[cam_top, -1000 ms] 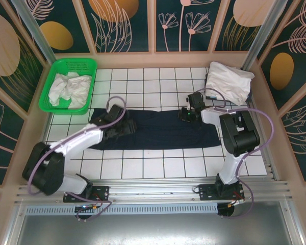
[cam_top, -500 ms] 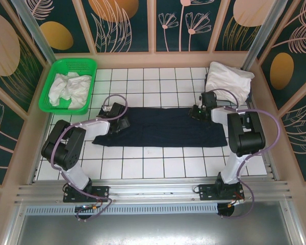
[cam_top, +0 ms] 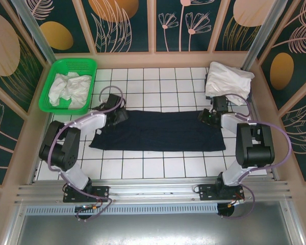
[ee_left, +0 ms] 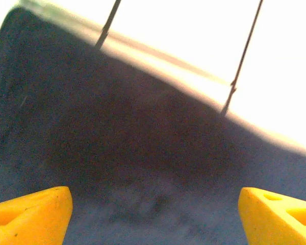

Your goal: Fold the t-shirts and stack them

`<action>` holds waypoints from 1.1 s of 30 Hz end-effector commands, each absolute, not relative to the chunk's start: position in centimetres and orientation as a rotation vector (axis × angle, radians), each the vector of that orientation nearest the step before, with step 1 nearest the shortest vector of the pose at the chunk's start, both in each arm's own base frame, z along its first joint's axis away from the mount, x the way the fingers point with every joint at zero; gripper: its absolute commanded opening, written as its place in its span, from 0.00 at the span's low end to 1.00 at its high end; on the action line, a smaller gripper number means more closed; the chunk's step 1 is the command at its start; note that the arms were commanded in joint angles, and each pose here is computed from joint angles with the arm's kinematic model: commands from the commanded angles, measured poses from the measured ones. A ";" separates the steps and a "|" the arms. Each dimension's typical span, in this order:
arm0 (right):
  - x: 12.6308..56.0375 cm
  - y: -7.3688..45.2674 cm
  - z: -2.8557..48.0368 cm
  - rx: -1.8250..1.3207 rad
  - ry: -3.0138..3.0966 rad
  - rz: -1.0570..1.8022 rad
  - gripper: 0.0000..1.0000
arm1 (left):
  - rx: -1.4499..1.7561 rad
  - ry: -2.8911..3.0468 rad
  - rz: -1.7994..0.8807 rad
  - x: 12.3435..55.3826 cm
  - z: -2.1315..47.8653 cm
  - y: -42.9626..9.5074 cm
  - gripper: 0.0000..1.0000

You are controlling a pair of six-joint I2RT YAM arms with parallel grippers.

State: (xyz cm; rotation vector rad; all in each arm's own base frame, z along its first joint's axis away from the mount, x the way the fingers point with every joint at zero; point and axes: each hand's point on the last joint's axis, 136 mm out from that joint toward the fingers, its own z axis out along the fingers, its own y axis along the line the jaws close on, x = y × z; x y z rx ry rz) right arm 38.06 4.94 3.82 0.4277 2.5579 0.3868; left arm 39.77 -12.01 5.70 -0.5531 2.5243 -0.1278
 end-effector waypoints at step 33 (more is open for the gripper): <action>31.9 10.9 5.4 0.076 2.723 0.201 0.47 | -0.193 2.322 -0.429 57.8 12.8 -21.1 0.90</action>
